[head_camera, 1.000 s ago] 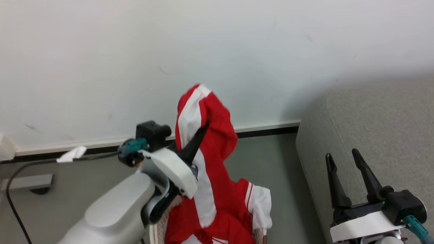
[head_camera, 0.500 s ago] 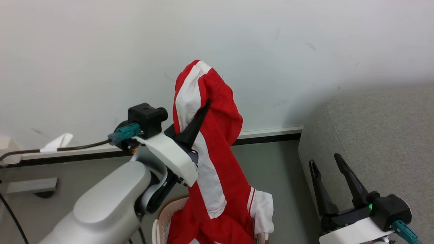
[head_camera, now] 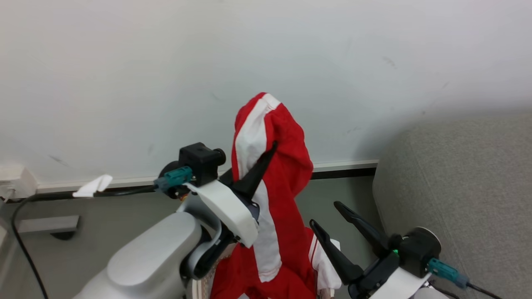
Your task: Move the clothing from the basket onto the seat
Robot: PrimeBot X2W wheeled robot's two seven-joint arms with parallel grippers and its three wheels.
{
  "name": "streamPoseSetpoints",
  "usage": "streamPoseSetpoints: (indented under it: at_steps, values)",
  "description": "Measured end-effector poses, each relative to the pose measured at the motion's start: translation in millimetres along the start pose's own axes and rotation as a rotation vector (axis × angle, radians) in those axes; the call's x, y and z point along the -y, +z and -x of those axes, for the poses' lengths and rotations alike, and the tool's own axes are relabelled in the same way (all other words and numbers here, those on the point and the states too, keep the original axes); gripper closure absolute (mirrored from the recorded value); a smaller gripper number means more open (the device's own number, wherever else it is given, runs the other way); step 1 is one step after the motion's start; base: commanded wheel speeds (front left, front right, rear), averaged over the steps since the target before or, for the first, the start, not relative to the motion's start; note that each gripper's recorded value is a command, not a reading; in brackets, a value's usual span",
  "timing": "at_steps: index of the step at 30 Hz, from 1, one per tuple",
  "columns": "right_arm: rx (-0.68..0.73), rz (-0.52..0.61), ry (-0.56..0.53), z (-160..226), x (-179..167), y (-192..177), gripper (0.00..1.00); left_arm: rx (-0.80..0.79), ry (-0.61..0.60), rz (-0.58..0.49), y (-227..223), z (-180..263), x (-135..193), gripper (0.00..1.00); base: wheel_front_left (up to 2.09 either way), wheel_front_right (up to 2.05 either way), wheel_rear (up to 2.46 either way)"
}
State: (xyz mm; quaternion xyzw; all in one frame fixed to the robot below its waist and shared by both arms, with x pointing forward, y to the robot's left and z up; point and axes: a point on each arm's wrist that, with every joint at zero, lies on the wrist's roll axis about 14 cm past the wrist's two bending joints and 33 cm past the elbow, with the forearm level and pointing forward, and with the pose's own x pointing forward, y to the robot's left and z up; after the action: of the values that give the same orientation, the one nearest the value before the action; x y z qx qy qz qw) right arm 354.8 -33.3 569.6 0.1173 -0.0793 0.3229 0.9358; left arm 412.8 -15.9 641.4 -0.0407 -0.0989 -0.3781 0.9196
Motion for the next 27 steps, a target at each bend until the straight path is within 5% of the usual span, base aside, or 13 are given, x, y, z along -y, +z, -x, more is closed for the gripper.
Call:
streamPoseSetpoints:
  at_steps: [17, 24, 25, 27]
  values:
    - [-0.292, -0.081, 0.312, -24.2, -64.0, -57.5, 0.0, -0.041, -0.068, 0.01, -8.1, 20.3, 36.1, 1.0, 0.0, 0.0, 0.0]
    - [-0.331, -0.095, 0.338, -34.3, -75.6, -66.2, 0.0, -0.035, -0.075, 0.013, -4.0, 24.7, 43.6, 1.0, 0.0, 0.0, 0.0]
    - [-0.333, -0.101, 0.339, -35.6, -77.6, -67.4, 0.14, -0.035, -0.073, 0.012, -3.6, 25.5, 43.3, 1.0, 0.0, 0.0, 0.0]
    - [-0.333, -0.108, 0.345, -38.3, -82.8, -68.8, 1.0, -0.038, -0.065, 0.01, -3.7, 27.3, 41.3, 1.0, 0.0, 0.0, 0.0]
